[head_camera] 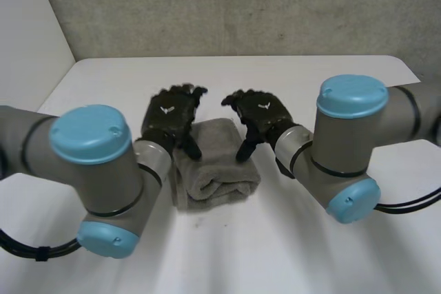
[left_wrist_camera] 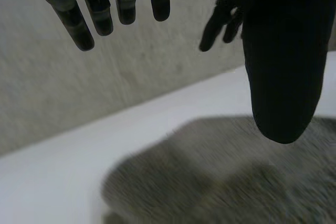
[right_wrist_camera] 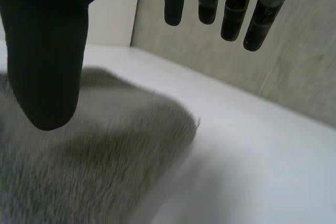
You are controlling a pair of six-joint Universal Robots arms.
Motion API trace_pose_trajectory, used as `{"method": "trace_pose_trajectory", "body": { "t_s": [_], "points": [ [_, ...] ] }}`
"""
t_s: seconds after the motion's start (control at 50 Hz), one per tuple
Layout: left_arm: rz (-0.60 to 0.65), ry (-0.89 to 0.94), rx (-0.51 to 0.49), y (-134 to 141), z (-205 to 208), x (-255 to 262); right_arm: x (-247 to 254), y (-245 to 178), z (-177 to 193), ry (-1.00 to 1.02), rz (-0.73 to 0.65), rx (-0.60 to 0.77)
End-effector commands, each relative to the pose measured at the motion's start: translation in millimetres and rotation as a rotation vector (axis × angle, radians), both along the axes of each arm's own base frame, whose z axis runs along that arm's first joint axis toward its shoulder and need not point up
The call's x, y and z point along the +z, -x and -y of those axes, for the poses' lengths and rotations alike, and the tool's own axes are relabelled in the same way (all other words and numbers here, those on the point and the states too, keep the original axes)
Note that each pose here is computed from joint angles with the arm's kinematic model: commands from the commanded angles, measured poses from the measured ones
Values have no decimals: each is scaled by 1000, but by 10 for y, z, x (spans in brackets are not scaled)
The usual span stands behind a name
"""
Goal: Fold the laundry
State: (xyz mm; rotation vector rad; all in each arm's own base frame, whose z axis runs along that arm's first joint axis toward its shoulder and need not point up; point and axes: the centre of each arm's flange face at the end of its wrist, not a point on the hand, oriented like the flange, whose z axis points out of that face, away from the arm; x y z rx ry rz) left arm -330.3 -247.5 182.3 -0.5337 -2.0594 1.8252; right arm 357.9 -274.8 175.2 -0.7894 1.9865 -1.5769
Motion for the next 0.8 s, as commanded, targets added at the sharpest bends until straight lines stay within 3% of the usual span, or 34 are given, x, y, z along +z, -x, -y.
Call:
{"method": "trace_pose_trajectory", "body": {
  "t_s": [0.02,0.14,0.22,0.36,0.5,0.56,0.64,0.8],
  "points": [
    [102,-145,9,-17,-6,-443,-433,-52,72,-96,-110,35],
    [155,-207,27,-113,-37,-580,-456,-28,90,-54,-173,44],
    [155,-210,38,-158,-29,-496,-183,19,150,35,-180,27],
    [32,-44,40,-185,-43,330,448,147,184,155,-111,-50],
    [-83,112,49,-265,-99,1122,1322,582,236,315,-23,-310],
    [-88,121,98,-441,-47,1356,1584,798,263,361,1,-385],
    [-51,70,171,-725,12,1534,1729,998,272,372,2,-428],
    [-34,34,175,-823,-40,1610,1616,1109,226,305,-27,-389]
  ]
}}
